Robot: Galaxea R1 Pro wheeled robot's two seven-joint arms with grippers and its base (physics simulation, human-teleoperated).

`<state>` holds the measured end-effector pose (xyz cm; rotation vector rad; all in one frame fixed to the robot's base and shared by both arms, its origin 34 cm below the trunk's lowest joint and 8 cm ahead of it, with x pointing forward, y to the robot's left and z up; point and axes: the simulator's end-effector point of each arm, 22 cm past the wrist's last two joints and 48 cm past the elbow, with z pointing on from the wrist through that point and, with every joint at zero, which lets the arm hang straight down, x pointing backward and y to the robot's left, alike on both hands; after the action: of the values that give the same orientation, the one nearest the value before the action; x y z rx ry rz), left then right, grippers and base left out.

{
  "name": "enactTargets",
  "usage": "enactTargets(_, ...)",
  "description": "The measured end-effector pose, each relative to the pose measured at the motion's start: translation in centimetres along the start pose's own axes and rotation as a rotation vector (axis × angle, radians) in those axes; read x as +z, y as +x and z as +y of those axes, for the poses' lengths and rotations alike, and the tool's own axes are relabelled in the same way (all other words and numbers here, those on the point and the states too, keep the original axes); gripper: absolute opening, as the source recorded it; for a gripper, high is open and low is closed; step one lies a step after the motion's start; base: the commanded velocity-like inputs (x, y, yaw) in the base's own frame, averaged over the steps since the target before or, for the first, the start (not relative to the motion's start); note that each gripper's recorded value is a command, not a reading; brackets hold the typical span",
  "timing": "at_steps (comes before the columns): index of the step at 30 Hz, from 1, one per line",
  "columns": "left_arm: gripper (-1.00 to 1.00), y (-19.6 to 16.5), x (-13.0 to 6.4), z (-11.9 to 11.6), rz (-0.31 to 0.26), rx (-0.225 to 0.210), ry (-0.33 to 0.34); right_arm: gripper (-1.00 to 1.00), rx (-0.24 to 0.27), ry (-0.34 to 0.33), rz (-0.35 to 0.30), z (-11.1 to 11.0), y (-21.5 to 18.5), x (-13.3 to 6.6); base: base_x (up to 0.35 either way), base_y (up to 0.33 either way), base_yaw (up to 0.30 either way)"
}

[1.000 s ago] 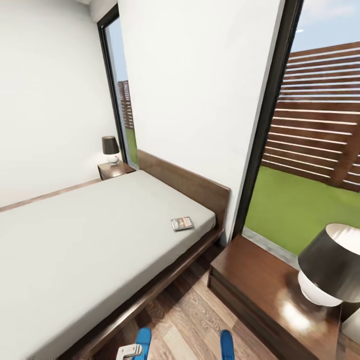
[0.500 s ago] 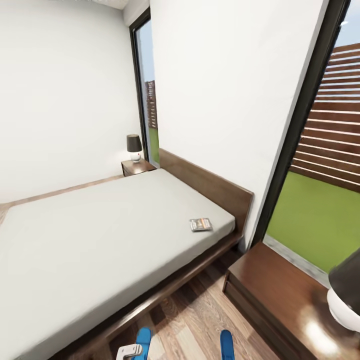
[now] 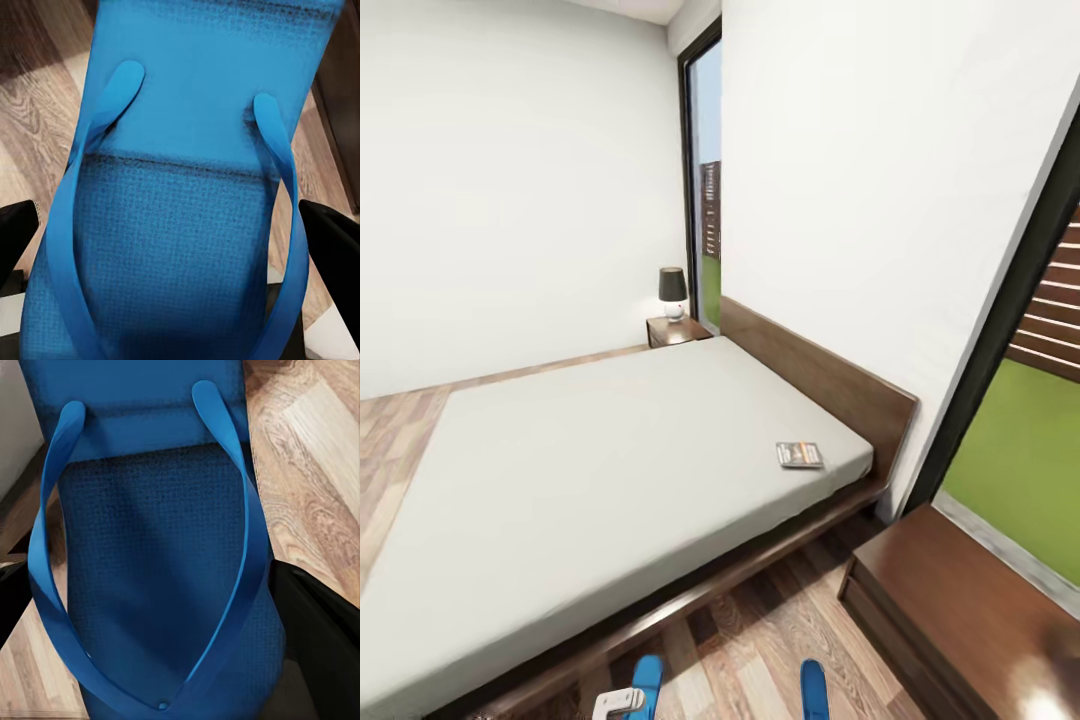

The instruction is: In the bedroom, move the book from the bed onto either nightstand, and place the two sandals side by side next to the bed.

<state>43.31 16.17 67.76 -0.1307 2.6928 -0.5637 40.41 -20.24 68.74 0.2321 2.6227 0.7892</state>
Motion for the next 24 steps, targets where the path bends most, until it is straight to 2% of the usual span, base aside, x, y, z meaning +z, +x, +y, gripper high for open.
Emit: enactTargets(24, -1.00, 0.00, 0.00, 0.00, 0.000, 0.000, 0.000, -1.00, 0.000, 0.000, 0.000, 0.00, 0.00, 0.00, 0.000, 0.000, 0.286)
